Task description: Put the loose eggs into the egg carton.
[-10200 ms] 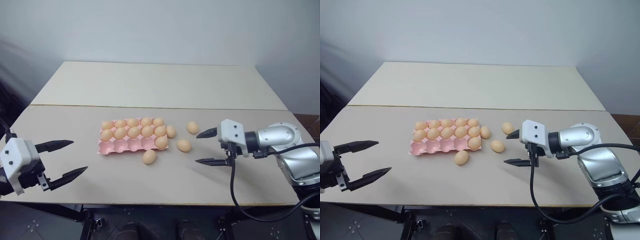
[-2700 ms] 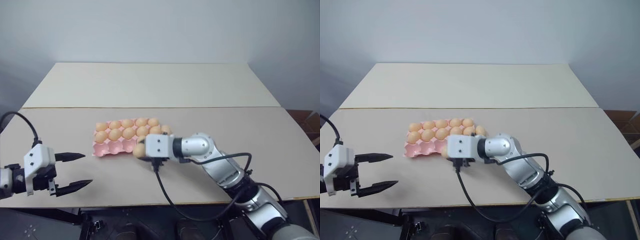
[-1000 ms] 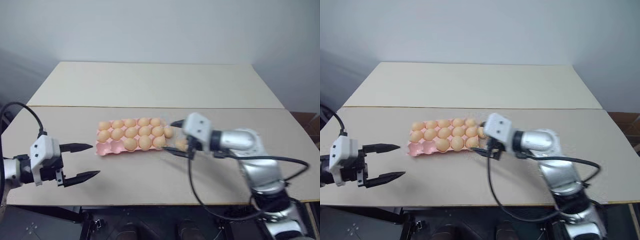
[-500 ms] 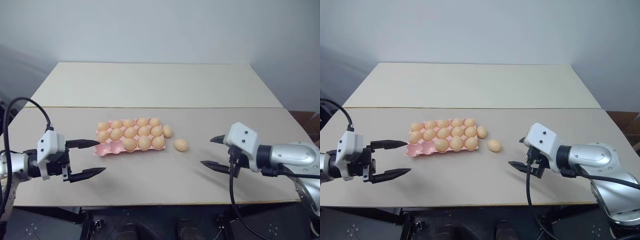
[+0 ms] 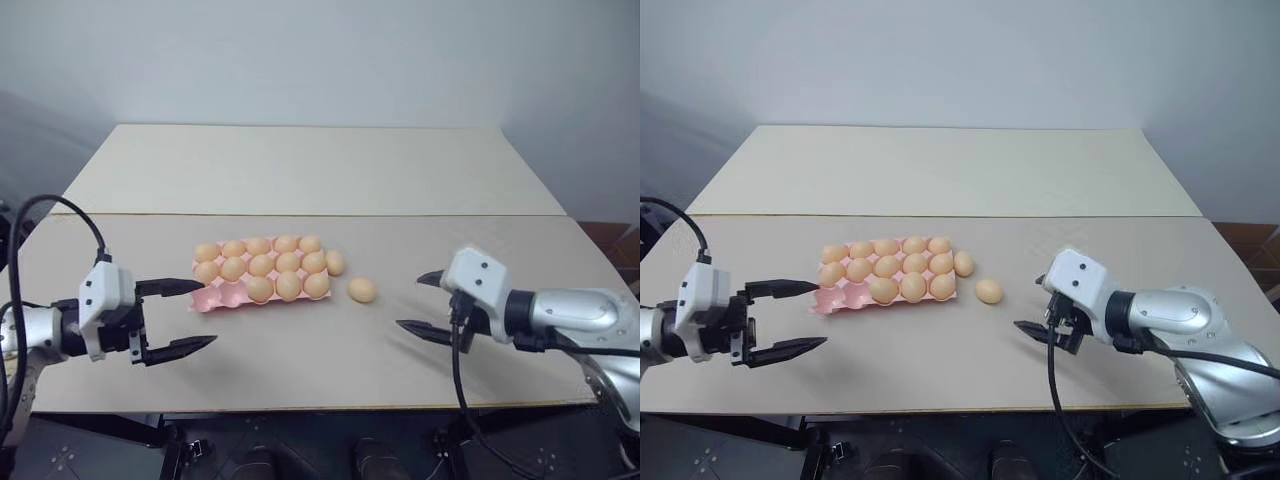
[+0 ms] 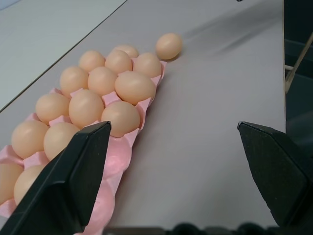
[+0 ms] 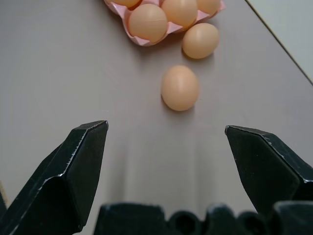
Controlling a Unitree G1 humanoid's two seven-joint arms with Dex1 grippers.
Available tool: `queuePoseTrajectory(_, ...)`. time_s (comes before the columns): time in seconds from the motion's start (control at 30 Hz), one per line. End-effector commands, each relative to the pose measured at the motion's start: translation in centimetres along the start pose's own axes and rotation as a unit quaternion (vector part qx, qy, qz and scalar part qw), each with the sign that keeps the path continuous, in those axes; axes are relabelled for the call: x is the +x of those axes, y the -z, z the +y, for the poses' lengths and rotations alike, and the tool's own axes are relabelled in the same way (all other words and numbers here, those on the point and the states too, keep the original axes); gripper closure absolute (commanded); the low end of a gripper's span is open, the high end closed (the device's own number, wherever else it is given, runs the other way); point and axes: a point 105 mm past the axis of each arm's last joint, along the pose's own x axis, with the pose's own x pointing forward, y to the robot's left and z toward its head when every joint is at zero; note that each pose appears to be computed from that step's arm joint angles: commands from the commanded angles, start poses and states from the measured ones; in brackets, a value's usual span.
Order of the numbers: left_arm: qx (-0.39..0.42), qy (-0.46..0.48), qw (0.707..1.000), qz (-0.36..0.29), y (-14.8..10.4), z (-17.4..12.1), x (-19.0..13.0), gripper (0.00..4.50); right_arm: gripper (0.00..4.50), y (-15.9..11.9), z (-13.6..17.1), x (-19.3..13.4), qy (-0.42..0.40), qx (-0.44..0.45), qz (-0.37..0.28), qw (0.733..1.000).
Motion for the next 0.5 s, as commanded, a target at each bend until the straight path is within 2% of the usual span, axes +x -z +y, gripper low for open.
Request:
queuePoseTrajectory(0.03, 0.023, -0.008, 1.000, -0.013, -1.1, -0.1, -0.1, 0.00, 0.05, -0.6, -0.8, -0.1, 0.008, -0.018, -0.002, 1.000)
queuePoseTrajectory(0.5, 0.015, -0.006, 1.000, -0.009, -0.1, -0.5, 0.7, 0.00, 0.05, -0.3, -2.8, 4.7, 0.024, -0.003, 0.036, 0.999)
